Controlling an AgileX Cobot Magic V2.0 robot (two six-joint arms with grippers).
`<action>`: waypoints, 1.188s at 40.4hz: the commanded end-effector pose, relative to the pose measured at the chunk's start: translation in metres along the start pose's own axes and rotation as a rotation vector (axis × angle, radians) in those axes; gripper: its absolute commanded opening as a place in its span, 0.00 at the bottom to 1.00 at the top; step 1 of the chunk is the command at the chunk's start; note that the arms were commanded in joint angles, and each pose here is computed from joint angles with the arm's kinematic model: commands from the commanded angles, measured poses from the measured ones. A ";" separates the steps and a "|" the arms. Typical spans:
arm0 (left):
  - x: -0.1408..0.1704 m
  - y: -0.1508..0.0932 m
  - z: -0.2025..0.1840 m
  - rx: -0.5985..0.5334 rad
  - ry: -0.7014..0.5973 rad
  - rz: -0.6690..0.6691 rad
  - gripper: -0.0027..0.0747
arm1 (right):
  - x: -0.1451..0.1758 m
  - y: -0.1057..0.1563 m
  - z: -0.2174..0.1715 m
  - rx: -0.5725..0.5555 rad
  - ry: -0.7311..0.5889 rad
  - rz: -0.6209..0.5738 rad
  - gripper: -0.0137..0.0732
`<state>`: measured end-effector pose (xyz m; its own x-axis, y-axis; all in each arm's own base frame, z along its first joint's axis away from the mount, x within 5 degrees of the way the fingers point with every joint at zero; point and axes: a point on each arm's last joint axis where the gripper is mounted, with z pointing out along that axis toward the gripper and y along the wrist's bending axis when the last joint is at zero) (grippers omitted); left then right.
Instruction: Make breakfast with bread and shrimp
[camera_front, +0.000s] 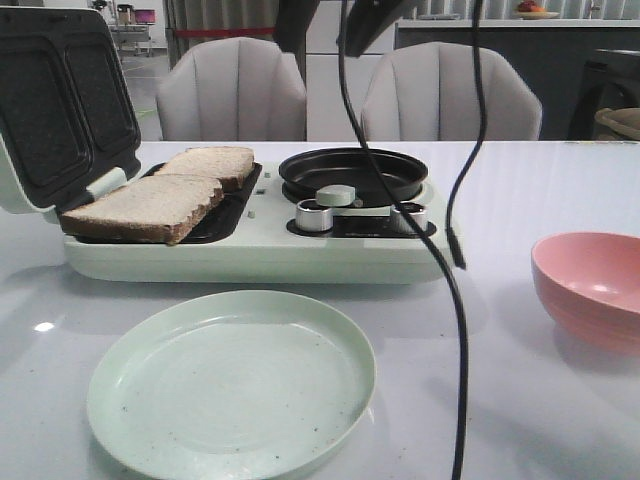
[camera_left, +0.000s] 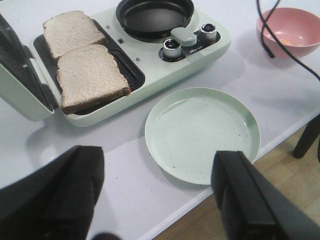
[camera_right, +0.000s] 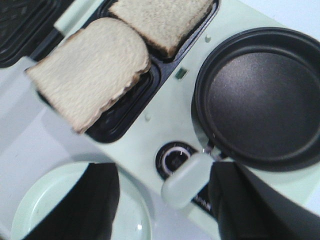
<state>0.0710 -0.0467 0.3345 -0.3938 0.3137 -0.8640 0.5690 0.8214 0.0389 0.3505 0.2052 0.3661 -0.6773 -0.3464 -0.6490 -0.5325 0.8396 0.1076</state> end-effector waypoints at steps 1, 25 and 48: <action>-0.014 0.000 -0.005 0.000 -0.101 -0.010 0.69 | 0.003 0.011 -0.061 0.005 -0.155 -0.028 0.74; -0.014 0.000 -0.005 0.000 -0.101 -0.010 0.69 | 0.168 0.018 -0.175 0.002 -0.290 -0.002 0.74; -0.024 0.003 -0.007 -0.029 -0.218 0.013 0.69 | 0.226 0.017 -0.183 0.007 -0.277 -0.009 0.74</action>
<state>0.0755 -0.0476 0.3427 -0.3081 0.2803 -0.9091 0.5572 0.8277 0.0664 0.0945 0.0644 0.3466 -0.5578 -0.2610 -0.7879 -0.5337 0.8398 0.0997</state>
